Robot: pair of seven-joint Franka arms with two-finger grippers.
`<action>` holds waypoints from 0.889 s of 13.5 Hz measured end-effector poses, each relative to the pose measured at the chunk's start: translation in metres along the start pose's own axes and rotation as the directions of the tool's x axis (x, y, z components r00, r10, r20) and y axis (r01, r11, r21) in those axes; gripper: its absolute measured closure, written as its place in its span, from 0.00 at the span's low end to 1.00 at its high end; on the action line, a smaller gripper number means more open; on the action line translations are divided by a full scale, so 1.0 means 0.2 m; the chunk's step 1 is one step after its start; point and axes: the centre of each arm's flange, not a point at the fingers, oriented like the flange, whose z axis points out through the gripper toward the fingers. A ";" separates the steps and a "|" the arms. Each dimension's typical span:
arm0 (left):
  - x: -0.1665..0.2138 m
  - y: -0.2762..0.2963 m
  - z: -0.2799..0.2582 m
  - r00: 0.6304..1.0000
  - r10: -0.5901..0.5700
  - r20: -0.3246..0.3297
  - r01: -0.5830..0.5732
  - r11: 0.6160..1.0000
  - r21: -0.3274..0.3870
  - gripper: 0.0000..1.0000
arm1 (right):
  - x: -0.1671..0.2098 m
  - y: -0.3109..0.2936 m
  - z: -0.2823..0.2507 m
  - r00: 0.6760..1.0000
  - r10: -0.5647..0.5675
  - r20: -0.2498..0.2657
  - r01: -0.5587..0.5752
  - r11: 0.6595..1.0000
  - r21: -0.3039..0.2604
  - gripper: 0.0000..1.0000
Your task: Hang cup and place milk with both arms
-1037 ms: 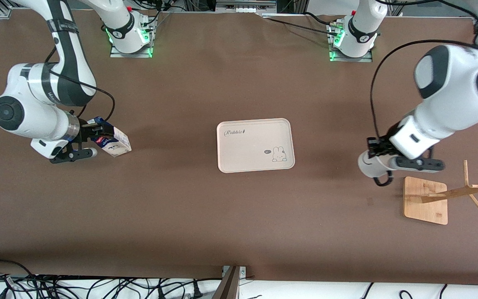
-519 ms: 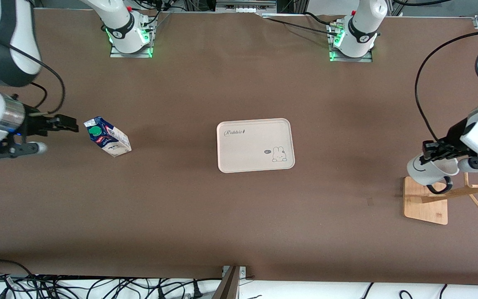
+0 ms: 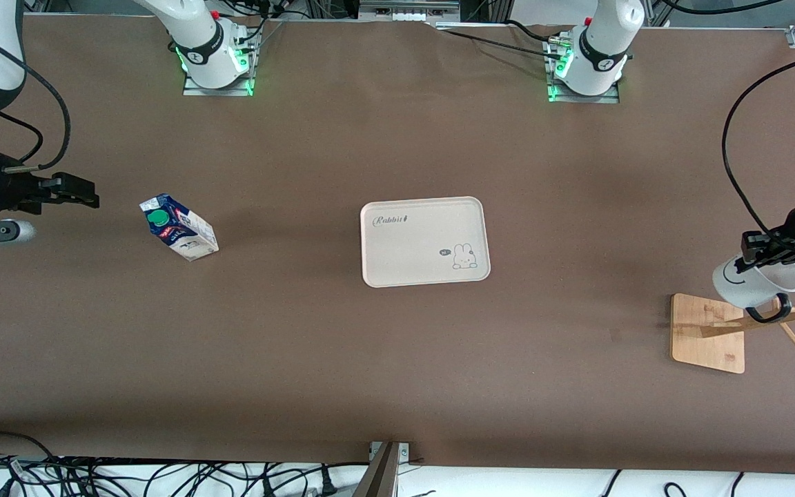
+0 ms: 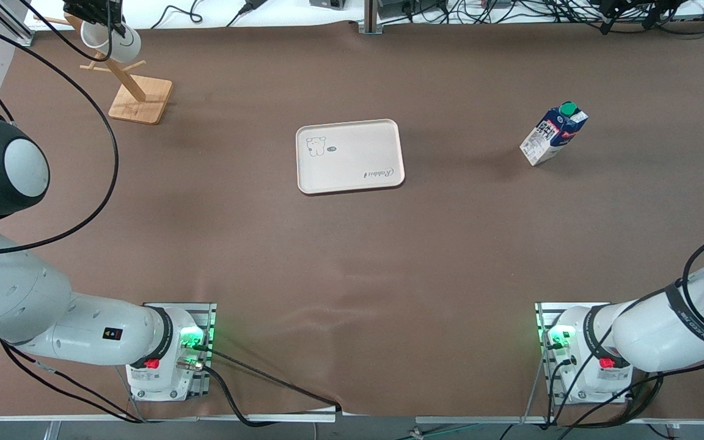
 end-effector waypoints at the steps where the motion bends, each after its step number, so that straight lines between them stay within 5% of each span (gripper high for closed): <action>1: -0.01 -0.03 0.00 1.000 0.005 0.000 -0.005 1.000 0.004 0.92 | 0.00 0.02 0.00 1.000 0.007 0.000 -0.007 1.000 0.001 0.00; 9: -0.03 -0.20 0.05 0.997 0.069 0.020 -0.069 0.997 0.017 0.92 | -0.10 0.27 -0.12 0.998 0.038 -0.042 -0.038 0.999 0.003 0.00; 12: -0.02 -0.20 0.08 0.997 0.076 0.030 -0.076 0.997 0.016 0.63 | -0.12 0.27 -0.14 0.998 0.035 -0.051 -0.034 0.999 0.011 0.00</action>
